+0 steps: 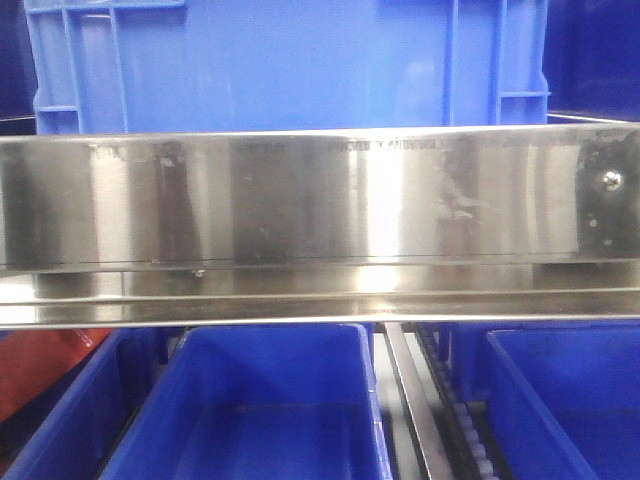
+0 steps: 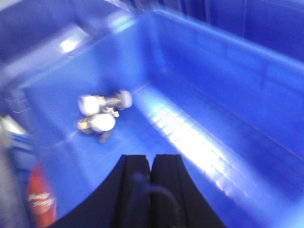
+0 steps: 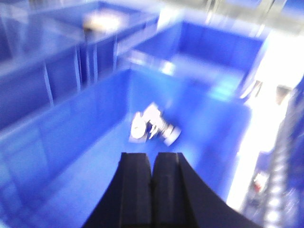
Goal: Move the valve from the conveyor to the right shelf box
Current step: 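Raise both open grippers out of the bins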
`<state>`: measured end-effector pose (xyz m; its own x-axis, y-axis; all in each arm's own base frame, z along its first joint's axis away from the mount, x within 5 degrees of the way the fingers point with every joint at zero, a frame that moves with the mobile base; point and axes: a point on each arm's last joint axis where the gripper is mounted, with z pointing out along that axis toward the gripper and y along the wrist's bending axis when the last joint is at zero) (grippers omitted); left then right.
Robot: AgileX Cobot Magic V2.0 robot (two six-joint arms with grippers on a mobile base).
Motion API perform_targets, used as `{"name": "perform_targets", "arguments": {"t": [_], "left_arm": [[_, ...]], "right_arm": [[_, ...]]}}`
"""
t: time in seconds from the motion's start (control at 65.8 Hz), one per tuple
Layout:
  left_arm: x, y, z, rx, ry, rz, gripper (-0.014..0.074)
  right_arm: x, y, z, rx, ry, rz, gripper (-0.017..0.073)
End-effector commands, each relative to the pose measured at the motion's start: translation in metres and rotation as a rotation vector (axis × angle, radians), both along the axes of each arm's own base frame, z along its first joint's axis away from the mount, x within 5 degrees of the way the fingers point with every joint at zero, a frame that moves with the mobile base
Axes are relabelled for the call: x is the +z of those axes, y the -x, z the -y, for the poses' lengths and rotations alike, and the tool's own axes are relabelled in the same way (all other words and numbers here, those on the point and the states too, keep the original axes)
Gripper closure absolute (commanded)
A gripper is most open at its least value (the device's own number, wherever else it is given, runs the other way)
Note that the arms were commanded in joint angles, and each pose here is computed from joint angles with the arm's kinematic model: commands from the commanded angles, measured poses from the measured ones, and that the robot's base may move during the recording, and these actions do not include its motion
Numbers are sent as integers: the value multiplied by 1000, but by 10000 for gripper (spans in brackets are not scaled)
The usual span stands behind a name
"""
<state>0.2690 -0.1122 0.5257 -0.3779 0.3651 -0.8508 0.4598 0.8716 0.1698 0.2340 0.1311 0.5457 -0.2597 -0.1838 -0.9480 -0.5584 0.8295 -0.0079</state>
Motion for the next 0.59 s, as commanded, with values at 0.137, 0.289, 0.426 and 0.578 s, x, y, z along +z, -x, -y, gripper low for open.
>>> {"name": "perform_targets", "arguments": {"t": [0.137,0.289,0.426,0.578], "left_arm": [[-2,48,-26,110,89,45,704],[-25,93,-45,108,180,153,704],[-60,131,-59,93,230,237,704],[-103,170,-75,75,271,326,704]], "right_arm": [[-16,38,23,-37,-9,38,717],[-43,68,40,-49,-40,81,722],[-77,94,54,-61,-71,128,721],[-124,117,67,-72,-85,147,721]]}}
